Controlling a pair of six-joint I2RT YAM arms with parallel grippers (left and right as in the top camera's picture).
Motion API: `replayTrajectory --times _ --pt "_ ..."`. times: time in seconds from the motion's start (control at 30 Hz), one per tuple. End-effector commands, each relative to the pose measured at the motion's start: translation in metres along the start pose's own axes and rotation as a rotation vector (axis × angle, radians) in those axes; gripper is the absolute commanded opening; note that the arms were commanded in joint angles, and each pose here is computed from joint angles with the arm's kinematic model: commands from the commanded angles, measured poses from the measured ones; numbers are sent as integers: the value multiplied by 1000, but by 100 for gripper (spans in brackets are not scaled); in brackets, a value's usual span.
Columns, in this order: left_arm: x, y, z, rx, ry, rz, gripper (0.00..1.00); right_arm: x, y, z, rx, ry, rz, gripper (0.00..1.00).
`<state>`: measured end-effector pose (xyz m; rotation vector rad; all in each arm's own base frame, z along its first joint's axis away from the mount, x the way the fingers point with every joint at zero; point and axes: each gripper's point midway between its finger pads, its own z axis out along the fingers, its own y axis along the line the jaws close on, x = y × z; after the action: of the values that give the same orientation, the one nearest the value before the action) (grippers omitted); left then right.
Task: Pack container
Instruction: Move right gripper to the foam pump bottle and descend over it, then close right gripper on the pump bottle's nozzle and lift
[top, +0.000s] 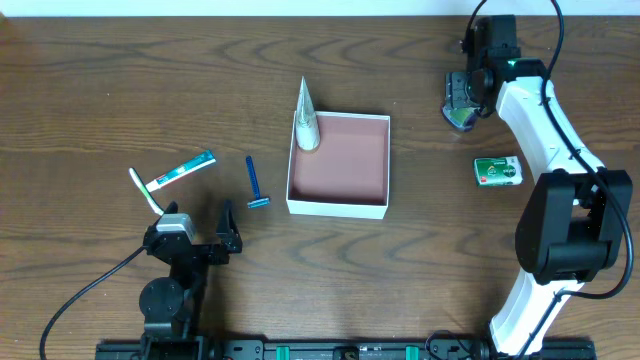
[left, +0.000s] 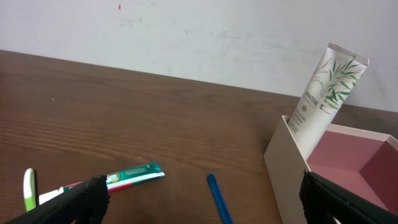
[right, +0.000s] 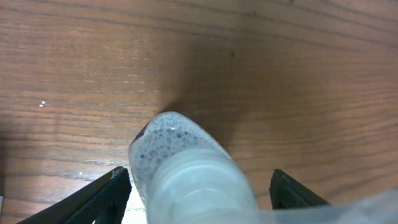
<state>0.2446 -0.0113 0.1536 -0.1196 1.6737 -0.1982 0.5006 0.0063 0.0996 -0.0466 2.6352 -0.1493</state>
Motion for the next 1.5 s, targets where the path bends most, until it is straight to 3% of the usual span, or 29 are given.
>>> replayTrajectory --times 0.0,0.5,0.63,0.83,1.17,1.47 --pt "16 3 1 -3 51 -1 98 3 3 7 -29 8 -40 70" --pt "16 3 1 -3 51 -1 98 9 7 12 -51 29 -70 33" --pt "16 3 1 -3 51 -1 98 15 7 11 -54 56 -69 33" --pt "16 3 1 -3 51 -1 98 22 14 -5 -69 85 -8 55" --pt "16 3 1 -3 51 -1 98 -15 15 -68 -76 -83 91 60" --pt "16 3 1 -3 51 -1 98 -20 -1 -76 2 -115 169 59"
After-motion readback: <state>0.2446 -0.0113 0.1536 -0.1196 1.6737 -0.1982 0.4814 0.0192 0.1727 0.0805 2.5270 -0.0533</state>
